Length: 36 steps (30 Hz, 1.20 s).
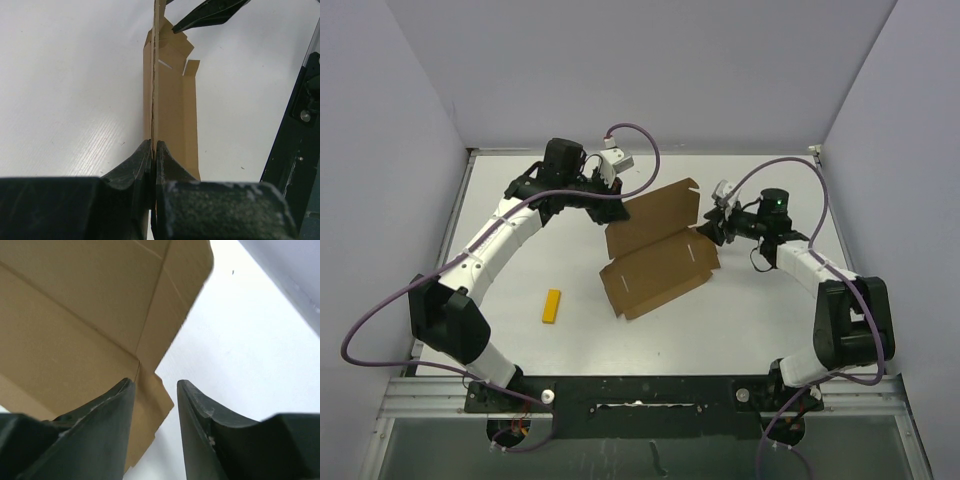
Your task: Fold the paper box
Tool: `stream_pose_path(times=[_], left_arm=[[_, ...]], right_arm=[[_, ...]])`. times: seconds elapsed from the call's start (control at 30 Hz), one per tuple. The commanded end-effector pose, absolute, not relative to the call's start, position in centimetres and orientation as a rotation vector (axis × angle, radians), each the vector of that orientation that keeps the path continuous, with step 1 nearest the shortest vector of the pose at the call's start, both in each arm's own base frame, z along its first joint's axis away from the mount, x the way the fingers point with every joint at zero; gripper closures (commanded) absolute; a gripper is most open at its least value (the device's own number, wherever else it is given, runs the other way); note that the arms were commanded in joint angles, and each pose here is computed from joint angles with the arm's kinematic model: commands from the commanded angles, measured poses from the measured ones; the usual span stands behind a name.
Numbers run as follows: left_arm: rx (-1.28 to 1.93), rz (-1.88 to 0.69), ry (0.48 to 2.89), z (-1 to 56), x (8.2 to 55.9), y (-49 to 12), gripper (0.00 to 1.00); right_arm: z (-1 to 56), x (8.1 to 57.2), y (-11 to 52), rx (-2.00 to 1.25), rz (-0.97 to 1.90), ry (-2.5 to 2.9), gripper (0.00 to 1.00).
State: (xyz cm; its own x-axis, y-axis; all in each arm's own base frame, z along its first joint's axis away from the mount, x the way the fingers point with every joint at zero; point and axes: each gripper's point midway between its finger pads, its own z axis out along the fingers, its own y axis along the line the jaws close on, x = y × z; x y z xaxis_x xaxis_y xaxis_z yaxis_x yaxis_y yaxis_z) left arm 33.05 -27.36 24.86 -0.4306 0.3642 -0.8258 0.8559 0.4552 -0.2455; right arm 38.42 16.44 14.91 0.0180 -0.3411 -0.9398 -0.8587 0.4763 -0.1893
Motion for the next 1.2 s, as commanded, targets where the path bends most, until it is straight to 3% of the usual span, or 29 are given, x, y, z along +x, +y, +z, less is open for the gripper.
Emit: stream_pose_path(times=[0.0,0.27,0.67,0.9,1.07,1.17], left_arm=[[1.038,-0.891,1.866,28.8,32.5,-27.7,1.00],[1.042,-0.898,1.854,29.2,32.3,-27.7,1.00],[1.049,-0.921,1.841,29.5,32.1,-28.1,1.00],[1.051,-0.919,1.835,29.8,32.0,-28.1,1.00],[1.053,-0.912,1.827,30.2,32.0,-28.0,1.00],[1.040,-0.922,1.827,30.6,31.7,-28.0,1.00]], right_arm=[[13.6,36.5,15.6,-1.108,0.651,1.716,0.58],[14.1,36.9,13.5,-1.057,0.810,1.817,0.43],[11.9,38.3,14.5,-1.049,0.931,1.952,0.42],[11.3,38.2,15.0,-1.083,0.991,1.979,0.63],[12.1,37.4,15.8,-1.142,1.034,1.908,1.00],[13.6,37.3,16.1,-1.172,0.991,1.821,1.00]])
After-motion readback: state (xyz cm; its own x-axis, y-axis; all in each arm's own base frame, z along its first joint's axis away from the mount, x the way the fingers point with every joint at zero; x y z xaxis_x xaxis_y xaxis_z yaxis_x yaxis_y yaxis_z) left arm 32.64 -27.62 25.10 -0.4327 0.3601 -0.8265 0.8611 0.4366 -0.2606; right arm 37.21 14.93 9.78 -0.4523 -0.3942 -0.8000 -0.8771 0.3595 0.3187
